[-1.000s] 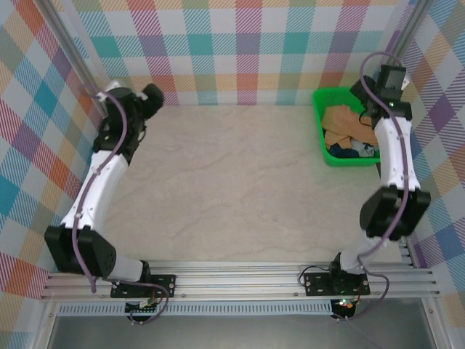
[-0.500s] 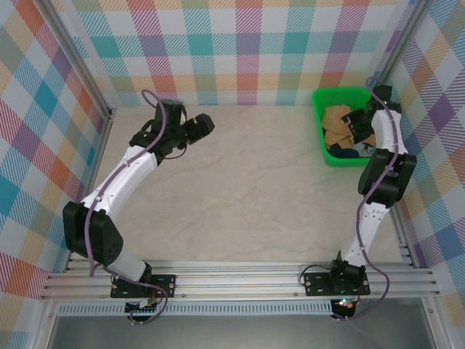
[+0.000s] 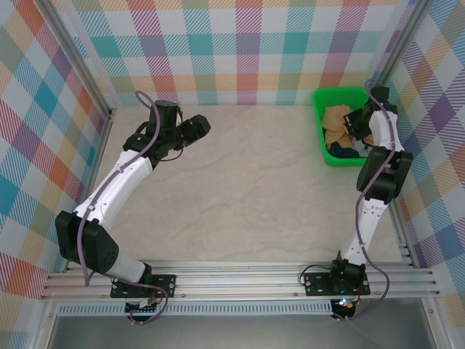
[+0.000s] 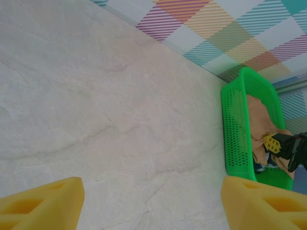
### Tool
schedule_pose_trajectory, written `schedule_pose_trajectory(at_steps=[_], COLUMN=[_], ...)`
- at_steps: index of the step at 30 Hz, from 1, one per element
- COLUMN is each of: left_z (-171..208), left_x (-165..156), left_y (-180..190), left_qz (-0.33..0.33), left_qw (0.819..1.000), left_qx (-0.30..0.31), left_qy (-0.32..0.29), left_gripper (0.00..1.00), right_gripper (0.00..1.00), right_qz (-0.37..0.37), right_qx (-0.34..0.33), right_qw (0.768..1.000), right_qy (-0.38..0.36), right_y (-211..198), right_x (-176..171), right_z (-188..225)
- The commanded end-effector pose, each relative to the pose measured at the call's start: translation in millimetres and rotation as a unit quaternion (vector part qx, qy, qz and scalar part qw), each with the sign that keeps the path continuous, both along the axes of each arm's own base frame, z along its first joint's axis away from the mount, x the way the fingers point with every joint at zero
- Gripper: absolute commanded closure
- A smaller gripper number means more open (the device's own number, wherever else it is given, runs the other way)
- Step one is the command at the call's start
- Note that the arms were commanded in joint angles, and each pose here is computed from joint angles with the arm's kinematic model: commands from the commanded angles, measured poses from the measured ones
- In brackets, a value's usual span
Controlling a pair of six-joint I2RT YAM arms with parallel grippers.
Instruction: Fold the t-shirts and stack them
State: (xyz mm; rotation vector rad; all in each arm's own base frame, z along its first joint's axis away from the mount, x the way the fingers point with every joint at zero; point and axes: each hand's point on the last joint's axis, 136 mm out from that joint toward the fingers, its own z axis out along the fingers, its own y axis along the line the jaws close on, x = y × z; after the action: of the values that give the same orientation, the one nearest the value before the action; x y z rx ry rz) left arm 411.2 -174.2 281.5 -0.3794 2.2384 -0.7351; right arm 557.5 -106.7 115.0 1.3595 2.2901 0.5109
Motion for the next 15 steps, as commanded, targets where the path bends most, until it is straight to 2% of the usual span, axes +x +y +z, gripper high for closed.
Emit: schedule_pose_trajectory(at_steps=[1, 3, 6, 10, 15], left_z=[7.0, 6.2, 6.0, 10.0, 15.0], left_x=[-8.7, -9.1, -8.7, -7.3, -9.8], left_y=[3.5, 4.3, 7.0, 9.6, 28.5], left_qz=[0.000, 0.002, 0.010, 0.016, 0.054], left_qw=[1.000, 1.000, 1.000, 1.000, 0.997], left_qx=[0.011, 0.012, 0.015, 0.018, 0.048], left_qy=[-0.004, -0.003, -0.002, -0.010, -0.016], left_gripper=[0.26, 0.26, 0.27, 0.28, 0.28], right_gripper=[1.00, 1.00, 1.00, 1.00, 1.00], right_qz=[0.030, 0.051, 0.087, 0.142, 0.238], right_qx=[-0.082, -0.136, -0.215, -0.284, -0.263], right_qw=[0.991, 0.978, 0.942, 0.859, 0.760], right_qy=[-0.098, -0.148, -0.244, -0.401, -0.544], right_y=[6.9, 18.8, 49.2, 115.9, 222.8], right_x=[10.9, 12.3, 11.5, -10.2, -65.0], right_z=[77.1, 121.4, 204.9, 332.0, 445.1])
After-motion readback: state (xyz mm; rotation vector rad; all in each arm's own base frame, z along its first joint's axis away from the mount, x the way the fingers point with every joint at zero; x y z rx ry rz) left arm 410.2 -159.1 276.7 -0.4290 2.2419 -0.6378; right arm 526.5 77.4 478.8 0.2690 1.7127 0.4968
